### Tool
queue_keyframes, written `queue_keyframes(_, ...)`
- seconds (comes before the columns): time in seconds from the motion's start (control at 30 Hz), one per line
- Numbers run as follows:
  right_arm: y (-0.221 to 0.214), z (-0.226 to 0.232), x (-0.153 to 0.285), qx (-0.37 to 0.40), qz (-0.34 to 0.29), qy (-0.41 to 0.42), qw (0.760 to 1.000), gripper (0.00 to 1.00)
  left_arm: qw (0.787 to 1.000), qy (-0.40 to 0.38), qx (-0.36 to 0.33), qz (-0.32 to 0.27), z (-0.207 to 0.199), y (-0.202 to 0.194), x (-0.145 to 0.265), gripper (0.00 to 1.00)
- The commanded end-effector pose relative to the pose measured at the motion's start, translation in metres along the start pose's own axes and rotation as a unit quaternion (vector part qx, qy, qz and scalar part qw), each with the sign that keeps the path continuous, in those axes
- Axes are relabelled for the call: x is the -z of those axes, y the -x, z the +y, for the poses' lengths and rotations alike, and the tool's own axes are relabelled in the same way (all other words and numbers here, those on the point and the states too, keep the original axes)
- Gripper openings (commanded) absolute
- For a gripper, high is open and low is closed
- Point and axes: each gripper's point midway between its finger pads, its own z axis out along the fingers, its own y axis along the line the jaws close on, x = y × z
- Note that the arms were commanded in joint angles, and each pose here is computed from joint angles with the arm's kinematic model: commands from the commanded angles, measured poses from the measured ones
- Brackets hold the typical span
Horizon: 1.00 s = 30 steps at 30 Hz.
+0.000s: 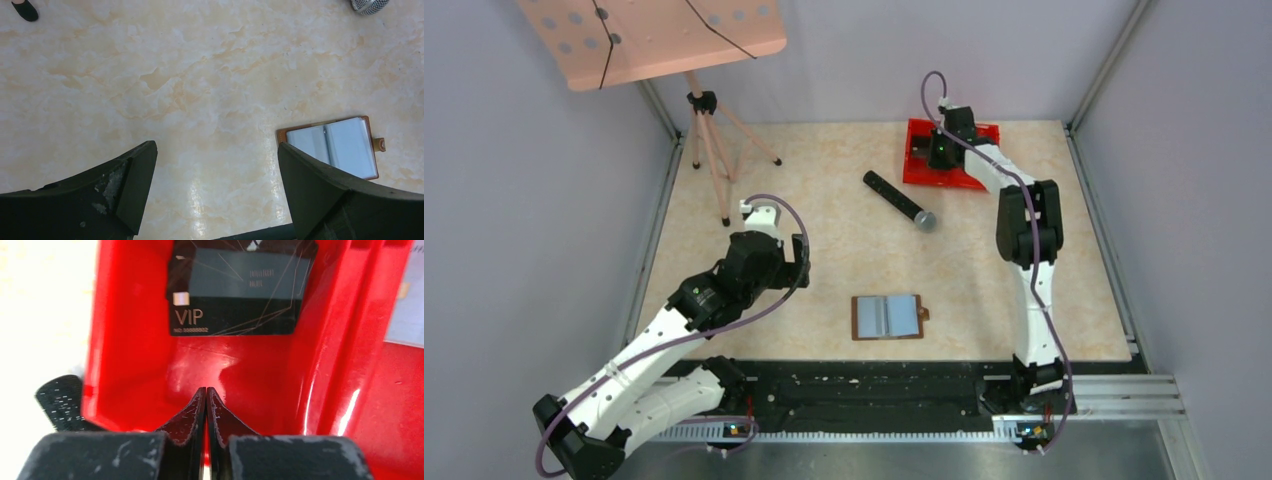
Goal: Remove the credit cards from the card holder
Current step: Move the storage box to the center of the board.
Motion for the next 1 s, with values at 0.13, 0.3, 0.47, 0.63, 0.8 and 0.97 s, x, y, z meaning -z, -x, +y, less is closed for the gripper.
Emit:
queue_keyframes(0.13,0.015,0.005,-0.016,0.016,-0.034,0.002,0.999,0.02,0.999,0.01,-0.001,-0.031,0.003,0.019,0.004,0.96)
queue_keyframes(0.3,0.013,0.002,-0.027,0.017,-0.034,-0.004,0.999,0.02,0.999,0.013,-0.003,-0.03,0.002,0.02,0.001,0.96)
queue_keyframes(0.47,0.015,0.002,-0.036,0.017,-0.035,-0.006,0.999,0.02,0.999,0.015,-0.007,-0.028,0.002,0.019,-0.002,0.96)
queue_keyframes(0.63,0.022,0.004,-0.04,0.016,-0.044,-0.004,0.999,0.02,0.999,0.017,-0.012,-0.025,0.001,0.019,-0.005,0.96)
queue_keyframes(0.8,0.03,0.01,-0.038,0.012,-0.053,0.006,0.999,0.01,1.0,0.013,-0.008,-0.02,-0.002,0.018,-0.008,0.96)
queue_keyframes(0.97,0.036,0.014,-0.033,0.021,-0.067,0.014,0.997,0.01,1.0,0.009,-0.006,-0.017,-0.004,0.017,-0.011,0.96)
